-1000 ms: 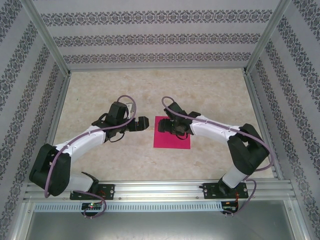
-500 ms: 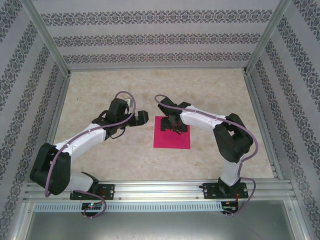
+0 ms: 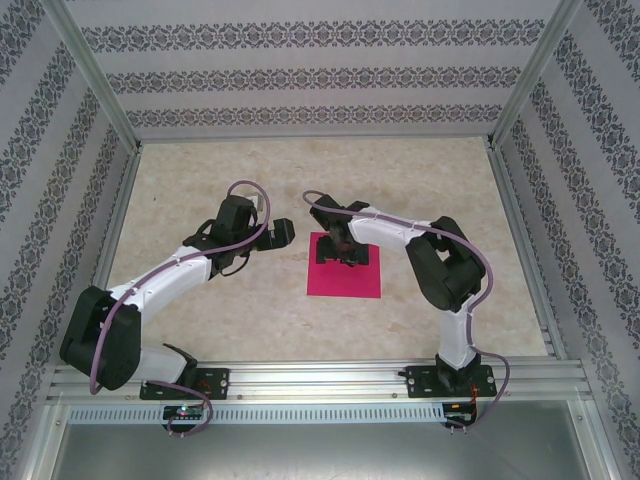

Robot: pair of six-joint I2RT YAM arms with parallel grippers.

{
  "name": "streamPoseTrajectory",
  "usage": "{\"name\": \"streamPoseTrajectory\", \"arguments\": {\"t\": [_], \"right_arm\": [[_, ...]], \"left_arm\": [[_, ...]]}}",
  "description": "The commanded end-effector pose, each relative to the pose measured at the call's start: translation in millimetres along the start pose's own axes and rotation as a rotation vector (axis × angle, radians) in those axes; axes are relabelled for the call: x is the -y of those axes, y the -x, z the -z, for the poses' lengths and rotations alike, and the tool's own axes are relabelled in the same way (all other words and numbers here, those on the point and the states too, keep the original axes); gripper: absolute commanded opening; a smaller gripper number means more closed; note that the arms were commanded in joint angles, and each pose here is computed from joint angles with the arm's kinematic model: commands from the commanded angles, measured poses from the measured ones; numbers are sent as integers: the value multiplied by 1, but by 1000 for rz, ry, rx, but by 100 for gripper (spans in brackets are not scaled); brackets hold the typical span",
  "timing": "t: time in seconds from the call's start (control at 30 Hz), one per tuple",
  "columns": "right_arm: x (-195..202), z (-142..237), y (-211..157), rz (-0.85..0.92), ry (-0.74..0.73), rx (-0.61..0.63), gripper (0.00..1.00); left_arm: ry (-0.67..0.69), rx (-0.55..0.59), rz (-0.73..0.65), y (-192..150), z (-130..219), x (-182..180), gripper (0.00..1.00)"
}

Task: Fold a paper plane with a square sheet of paper (pick it up from the middle)
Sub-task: Fold the square sheet of paper in half at the center of the table.

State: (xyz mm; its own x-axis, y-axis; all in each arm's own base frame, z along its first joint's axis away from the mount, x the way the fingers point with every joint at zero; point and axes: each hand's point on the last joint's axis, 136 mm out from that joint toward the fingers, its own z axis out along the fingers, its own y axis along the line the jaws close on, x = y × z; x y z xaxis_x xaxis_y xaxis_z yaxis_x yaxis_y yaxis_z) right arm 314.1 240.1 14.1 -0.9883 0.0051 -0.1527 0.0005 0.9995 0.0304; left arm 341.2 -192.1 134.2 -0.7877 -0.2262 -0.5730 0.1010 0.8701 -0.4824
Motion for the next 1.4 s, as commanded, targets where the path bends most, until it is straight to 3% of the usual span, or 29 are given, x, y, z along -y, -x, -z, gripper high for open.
{"name": "streamPoseTrajectory", "arguments": {"t": [0.0, 0.23, 0.57, 0.8, 1.03, 1.37], "right_arm": [[3, -14, -9, -24, -6, -56, 85], [11, -23, -16, -8, -67, -72, 85], [-2, 17, 11, 202, -59, 45, 82], [5, 46, 17, 59, -28, 106, 86], [-6, 18, 9, -74, 37, 51, 89], [11, -22, -13, -50, -69, -27, 90]], "left_arm": [[9, 9, 3, 5, 4, -2, 100], [1, 16, -10, 10, 5, 2, 100], [-10, 7, -18, 9, 5, 4, 100], [-7, 2, -16, 8, 3, 4, 100], [-4, 1, -15, 9, 1, 4, 100], [-5, -2, -13, 8, 2, 4, 100]]}}
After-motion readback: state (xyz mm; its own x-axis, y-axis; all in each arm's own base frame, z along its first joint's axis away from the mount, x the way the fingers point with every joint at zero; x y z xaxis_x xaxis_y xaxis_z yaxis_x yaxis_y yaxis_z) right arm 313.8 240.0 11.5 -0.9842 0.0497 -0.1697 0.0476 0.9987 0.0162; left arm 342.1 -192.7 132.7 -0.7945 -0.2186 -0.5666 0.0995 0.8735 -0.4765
